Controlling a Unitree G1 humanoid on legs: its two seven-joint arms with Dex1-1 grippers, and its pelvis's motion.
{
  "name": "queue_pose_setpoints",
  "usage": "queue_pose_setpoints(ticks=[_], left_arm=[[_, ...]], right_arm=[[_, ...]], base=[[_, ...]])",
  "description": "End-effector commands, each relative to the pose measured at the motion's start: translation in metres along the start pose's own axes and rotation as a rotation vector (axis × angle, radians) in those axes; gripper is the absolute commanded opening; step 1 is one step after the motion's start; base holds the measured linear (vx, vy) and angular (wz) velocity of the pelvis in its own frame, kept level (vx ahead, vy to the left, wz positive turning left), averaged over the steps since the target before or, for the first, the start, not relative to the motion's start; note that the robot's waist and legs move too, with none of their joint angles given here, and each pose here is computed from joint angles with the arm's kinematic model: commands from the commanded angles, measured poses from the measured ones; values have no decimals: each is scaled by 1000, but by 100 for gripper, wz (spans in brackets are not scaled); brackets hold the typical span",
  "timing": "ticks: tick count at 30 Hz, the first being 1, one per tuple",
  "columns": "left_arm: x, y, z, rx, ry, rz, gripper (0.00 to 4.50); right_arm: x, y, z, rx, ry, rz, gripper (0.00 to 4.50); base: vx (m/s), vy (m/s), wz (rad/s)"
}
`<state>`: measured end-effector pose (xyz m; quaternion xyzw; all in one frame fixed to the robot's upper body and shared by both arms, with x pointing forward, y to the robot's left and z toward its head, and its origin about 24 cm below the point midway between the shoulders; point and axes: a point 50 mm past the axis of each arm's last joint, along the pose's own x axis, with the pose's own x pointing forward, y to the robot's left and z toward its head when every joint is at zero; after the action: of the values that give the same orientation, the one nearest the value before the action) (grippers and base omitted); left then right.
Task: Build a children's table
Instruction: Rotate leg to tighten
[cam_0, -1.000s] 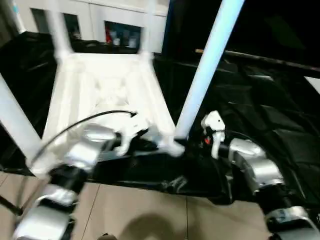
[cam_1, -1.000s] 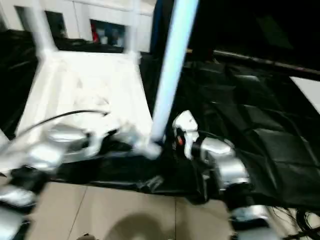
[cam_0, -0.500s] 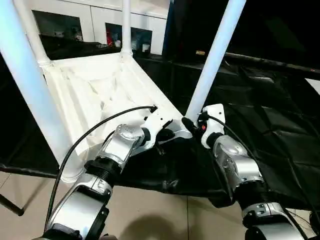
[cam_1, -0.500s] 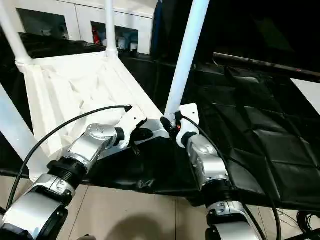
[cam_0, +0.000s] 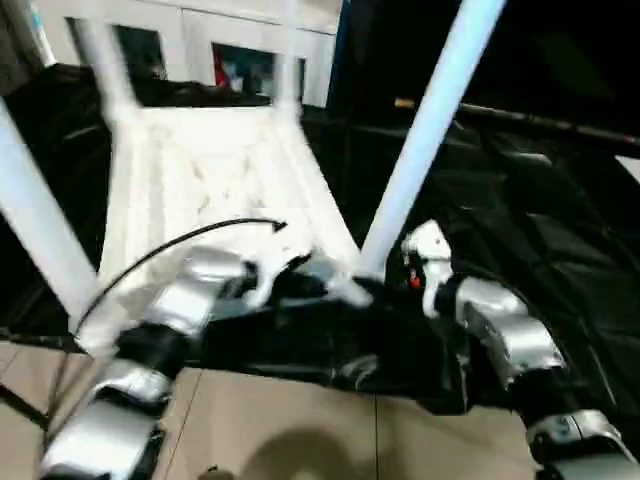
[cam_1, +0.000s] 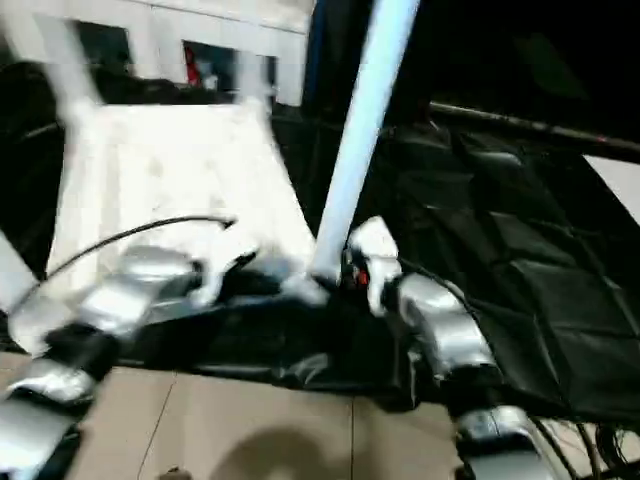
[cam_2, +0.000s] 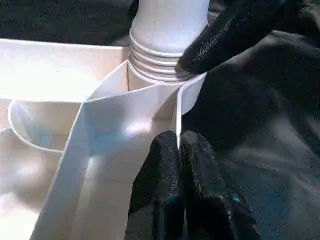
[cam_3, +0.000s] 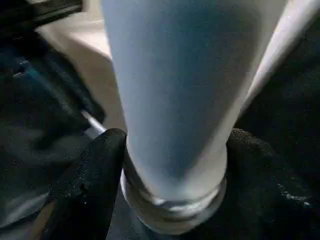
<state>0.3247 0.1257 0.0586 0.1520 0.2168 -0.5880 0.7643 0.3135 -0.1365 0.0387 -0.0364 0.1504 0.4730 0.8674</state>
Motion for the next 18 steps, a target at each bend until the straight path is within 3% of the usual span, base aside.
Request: queue_pose_setpoints(ticks=[1, 10, 13, 18], left_arm=[[8, -12, 3, -8, -46, -118, 0], [-8, -12, -2, -19, -42, -127, 0], [-9, -12, -1, -17, -47, -118, 0], [-9, -12, -2, -18, -50, -108, 0]], right_arm=[[-6, -1, 0, -15, 22, 28, 320], [-3, 3, -3, -21, 31, 66, 320], [-2, 5, -2, -12, 20, 80, 286], [-1, 6, -2, -8, 14, 90, 273]], base=[[0, 0, 0], [0, 0, 0], [0, 0, 0], [0, 0, 0]])
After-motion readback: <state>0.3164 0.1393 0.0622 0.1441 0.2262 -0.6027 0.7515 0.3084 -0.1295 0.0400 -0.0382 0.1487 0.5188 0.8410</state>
